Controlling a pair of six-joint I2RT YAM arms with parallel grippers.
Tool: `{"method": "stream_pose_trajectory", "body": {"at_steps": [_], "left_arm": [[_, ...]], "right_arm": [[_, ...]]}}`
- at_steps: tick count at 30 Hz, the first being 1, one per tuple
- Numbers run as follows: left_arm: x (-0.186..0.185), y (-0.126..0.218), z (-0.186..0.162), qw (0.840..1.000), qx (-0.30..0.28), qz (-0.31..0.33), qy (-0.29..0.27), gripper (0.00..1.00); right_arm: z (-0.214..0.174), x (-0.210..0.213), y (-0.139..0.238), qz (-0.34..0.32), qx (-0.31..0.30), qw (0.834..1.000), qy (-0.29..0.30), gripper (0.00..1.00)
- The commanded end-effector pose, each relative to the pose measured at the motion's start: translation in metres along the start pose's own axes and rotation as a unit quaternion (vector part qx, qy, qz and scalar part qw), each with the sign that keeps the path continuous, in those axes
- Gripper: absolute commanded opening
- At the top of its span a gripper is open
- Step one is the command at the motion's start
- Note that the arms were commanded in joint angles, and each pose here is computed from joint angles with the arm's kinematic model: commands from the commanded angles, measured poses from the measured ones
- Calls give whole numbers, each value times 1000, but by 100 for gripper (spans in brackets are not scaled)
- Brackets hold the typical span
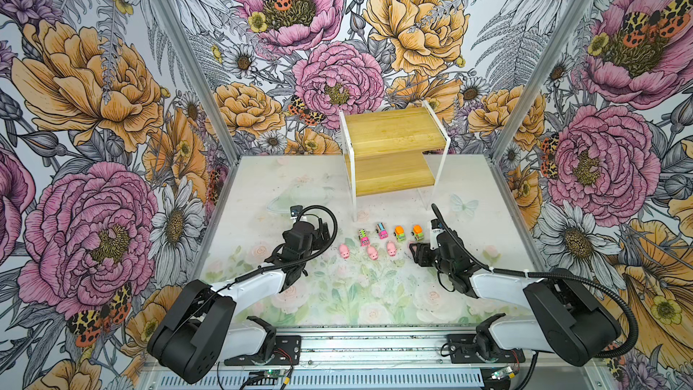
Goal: Place and organize the plastic toys onto the shelf
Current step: 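Lower the right gripper around the pink pig and close it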
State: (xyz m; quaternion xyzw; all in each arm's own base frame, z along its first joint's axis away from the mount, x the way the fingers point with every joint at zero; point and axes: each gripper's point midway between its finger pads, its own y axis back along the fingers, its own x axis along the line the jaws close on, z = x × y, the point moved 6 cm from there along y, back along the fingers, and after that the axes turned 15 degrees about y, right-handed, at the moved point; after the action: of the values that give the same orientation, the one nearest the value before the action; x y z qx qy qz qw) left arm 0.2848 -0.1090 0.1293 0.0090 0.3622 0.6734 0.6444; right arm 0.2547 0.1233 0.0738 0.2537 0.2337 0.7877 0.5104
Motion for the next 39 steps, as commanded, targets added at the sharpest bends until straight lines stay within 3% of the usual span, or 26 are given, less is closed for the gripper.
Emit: {"method": "stream_pose_trajectory", "body": {"at_steps": [1,24,39], "left_arm": [[1,-1,-2,1000,-1,4,3,99],[9,3,-11,999,30,21,-24,99],[9,1,-12,999,37,22,-24,99]], "right_arm": [[17,6,-5,7,-26,1000,14,57],[1,10,-21,15,11,999,43,44],[-13,11,-11,21,14,999,41,42]]}}
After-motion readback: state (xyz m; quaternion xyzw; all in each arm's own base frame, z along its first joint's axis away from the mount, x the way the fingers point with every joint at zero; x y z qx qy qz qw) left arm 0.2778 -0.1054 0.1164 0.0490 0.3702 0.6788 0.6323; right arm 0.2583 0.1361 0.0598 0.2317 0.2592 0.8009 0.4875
